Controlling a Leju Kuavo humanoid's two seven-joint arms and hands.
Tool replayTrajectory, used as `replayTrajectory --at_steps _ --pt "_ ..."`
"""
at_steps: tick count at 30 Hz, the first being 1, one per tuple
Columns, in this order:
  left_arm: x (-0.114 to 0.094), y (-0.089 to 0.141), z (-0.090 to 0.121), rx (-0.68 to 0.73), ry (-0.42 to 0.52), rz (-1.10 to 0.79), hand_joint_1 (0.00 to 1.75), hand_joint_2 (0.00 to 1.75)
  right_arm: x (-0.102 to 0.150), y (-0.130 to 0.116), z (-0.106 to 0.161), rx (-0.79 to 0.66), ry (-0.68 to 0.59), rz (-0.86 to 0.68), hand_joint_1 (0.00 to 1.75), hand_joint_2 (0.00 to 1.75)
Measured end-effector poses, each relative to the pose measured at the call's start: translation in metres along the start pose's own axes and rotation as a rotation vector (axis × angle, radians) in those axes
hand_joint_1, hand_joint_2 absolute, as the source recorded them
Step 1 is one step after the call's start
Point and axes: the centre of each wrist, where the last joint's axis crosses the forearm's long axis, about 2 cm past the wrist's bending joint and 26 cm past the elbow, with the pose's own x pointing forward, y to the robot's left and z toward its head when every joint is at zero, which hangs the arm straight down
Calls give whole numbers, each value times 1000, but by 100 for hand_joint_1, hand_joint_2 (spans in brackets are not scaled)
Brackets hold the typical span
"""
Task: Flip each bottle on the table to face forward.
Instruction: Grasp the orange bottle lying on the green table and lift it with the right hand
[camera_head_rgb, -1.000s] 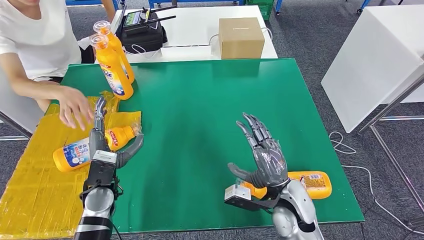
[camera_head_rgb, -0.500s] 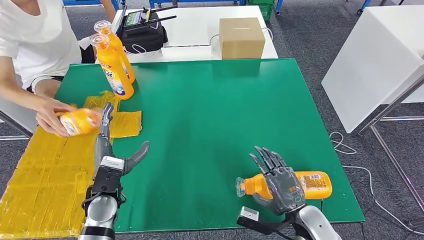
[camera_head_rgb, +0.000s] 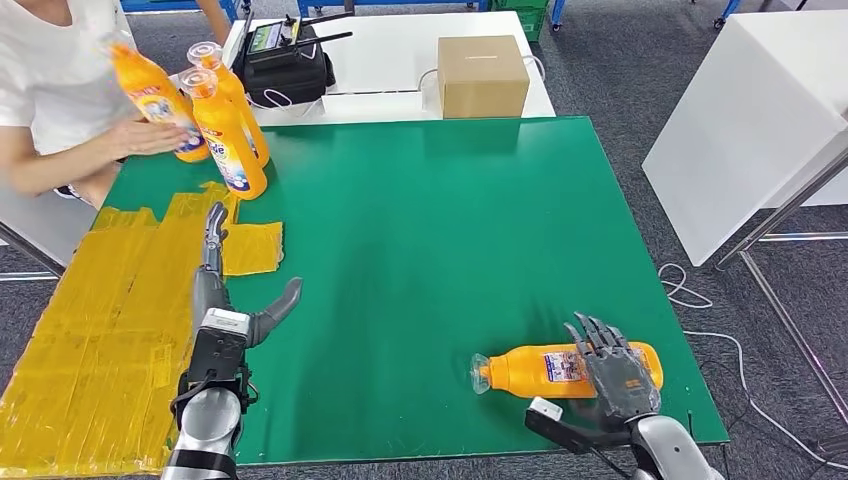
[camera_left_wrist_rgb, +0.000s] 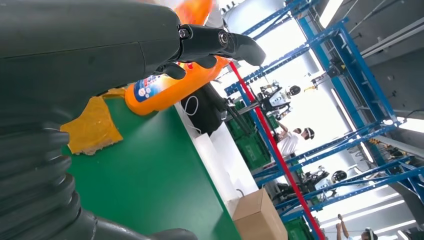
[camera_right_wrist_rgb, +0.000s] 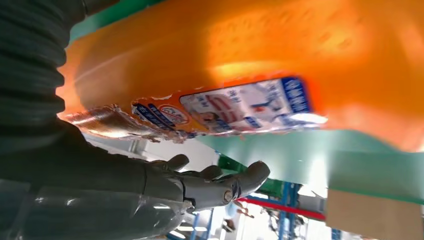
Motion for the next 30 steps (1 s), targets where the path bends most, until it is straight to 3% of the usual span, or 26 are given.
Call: replayTrajectory --at_steps 15,16,20,30 --pt "-1 -1 -2 4 -1 14 0 175 -12 -2 -25 -5 35 4 0 175" --pt "-2 -2 -2 3 -1 15 0 175 -13 -2 -30 -3 41 4 7 175" --pt "-3 -3 -3 2 -3 21 0 175 -17 0 -43 31 52 10 172 175" --pt "-5 -5 -7 2 -9 39 0 175 -41 6 -59 139 89 87 175 175"
